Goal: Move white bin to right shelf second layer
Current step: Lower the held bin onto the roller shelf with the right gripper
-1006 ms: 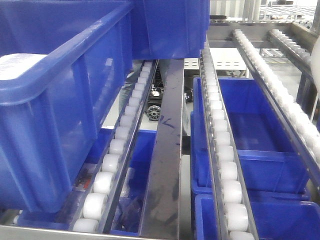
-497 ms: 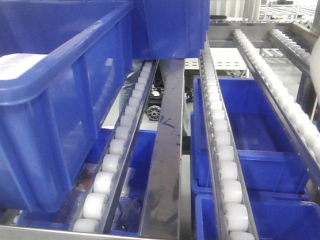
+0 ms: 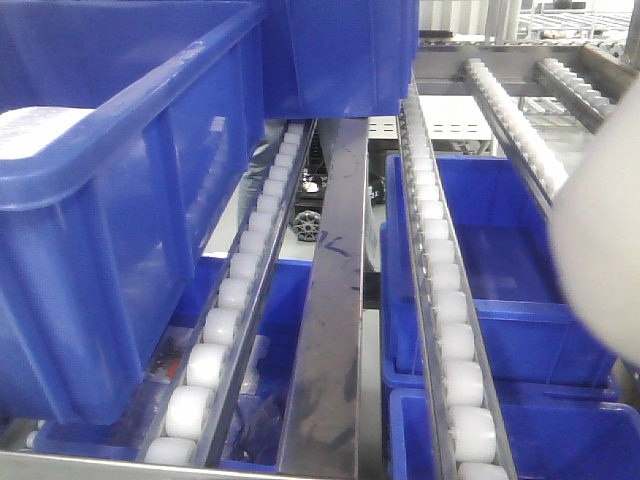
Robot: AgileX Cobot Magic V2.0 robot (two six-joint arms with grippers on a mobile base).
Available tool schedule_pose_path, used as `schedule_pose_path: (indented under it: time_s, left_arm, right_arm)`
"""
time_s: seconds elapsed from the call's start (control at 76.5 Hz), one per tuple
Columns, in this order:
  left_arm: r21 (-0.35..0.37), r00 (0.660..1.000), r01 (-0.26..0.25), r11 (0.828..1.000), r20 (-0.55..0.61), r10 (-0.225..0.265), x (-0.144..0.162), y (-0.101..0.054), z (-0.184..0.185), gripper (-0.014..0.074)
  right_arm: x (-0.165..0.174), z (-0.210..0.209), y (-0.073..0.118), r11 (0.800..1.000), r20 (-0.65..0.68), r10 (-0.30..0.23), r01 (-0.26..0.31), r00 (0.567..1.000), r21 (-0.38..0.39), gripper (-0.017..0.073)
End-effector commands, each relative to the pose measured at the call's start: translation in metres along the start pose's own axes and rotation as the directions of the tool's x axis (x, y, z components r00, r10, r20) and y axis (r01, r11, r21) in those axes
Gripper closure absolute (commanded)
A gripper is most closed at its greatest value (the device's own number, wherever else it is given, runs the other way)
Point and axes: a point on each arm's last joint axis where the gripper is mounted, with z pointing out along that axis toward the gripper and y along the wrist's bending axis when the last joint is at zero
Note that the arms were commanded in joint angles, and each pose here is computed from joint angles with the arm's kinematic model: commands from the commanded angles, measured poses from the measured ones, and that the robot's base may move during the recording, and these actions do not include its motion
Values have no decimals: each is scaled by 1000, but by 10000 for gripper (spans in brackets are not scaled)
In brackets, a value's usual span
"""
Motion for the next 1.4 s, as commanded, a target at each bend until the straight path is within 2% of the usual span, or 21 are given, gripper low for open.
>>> schedule_pose_path:
  time_s: [0.0, 0.026, 0.091, 0.235, 0.327, 0.614, 0.849, 1.176, 1.385]
  left_arm:
    - [-1, 998, 5, 1000, 66, -5, 4, 0, 1, 509]
    - [-1, 998, 5, 1000, 66, -5, 4, 0, 1, 509]
    - [-1, 998, 5, 1000, 66, -5, 4, 0, 1, 509]
    - [-1, 998, 5, 1000, 66, -5, 4, 0, 1, 509]
    - [-1, 998, 5, 1000, 66, -5, 4, 0, 1, 509]
    - [-1, 998, 5, 1000, 66, -5, 4, 0, 1, 509]
    - [-1, 998, 5, 1000, 66, -5, 4, 0, 1, 509]
    - [-1, 998, 5, 1000, 66, -5, 4, 0, 1, 509]
    - [-1, 998, 5, 1000, 66, -5, 4, 0, 1, 509]
  right_arm:
    - [-22, 18, 3, 997, 93, 76, -74, 993, -17, 511]
    - [-23, 24, 3, 996, 82, 93, -92, 992, -19, 511]
    - [-23, 35, 6, 995, 60, 94, -93, 994, -24, 511]
    - [-20, 54, 22, 996, 27, 41, -38, 999, -83, 511]
    - [-16, 63, 28, 995, -18, 27, -29, 999, -94, 504]
    - [-14, 68, 26, 996, -41, 37, -40, 998, -81, 407]
    - [-16, 68, 11, 996, -46, 85, -86, 995, -19, 405]
    - [-12, 68, 11, 996, -80, 83, -84, 993, -13, 403]
    - [-9, 68, 11, 996, -107, 82, -83, 991, -8, 281]
